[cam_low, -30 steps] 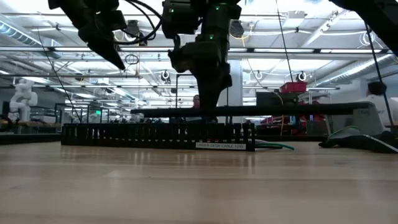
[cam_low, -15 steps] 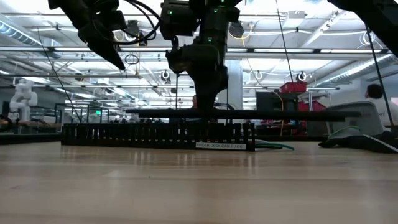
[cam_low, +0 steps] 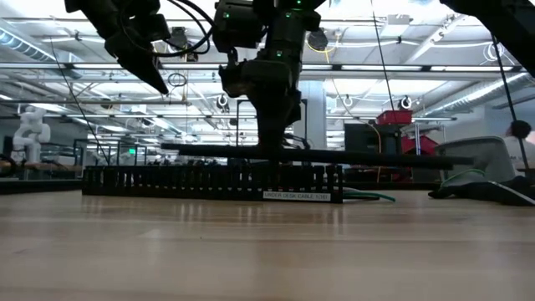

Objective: Ziptie cables
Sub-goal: Close the black cable duct cover

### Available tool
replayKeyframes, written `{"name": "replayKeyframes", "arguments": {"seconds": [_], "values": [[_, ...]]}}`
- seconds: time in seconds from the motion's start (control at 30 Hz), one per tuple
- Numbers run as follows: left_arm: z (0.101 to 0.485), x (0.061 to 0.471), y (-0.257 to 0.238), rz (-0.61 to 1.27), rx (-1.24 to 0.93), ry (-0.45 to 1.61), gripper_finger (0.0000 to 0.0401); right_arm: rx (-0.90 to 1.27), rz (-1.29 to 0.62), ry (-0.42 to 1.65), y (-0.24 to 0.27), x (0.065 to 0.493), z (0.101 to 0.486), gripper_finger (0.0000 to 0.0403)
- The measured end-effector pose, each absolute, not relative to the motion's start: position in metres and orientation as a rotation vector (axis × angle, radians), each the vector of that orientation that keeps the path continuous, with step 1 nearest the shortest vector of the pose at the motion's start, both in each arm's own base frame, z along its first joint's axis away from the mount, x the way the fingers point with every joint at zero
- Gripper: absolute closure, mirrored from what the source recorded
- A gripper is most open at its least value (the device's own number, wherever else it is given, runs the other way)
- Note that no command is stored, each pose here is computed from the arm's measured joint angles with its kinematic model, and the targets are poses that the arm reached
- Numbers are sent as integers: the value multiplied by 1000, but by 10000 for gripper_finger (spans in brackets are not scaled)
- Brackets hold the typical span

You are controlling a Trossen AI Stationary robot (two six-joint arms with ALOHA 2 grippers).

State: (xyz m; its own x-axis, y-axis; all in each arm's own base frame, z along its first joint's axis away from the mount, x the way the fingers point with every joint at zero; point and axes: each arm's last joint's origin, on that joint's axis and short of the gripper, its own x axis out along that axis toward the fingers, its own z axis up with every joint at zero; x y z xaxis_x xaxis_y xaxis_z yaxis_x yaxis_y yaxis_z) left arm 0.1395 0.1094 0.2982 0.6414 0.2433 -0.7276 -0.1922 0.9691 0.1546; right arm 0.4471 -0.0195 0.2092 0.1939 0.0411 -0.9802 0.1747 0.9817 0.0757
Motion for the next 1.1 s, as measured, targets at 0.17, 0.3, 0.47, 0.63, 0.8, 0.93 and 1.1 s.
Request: {"name": "replayKeyframes", "arguments": {"seconds": [0.17,0.3,0.47,0.63,0.8,0.93,1.1], "values": [[298,140,109,249,65,839,401,184,-102,1363,-21,448,209,206],[298,140,109,249,65,839,401,183,-95,1364,-23,448,209,206],[298,140,109,249,65,839,401,184,-88,1398,-23,449,199,206],[298,140,109,249,65,839,401,187,-86,1434,-23,451,189,206],[298,140,109,249,66,839,401,192,-89,1433,-24,451,189,206],[298,140,109,249,66,839,401,216,-76,1428,-25,450,192,206],[299,140,110,252,71,831,401,218,-79,1395,-27,454,207,206]]}}
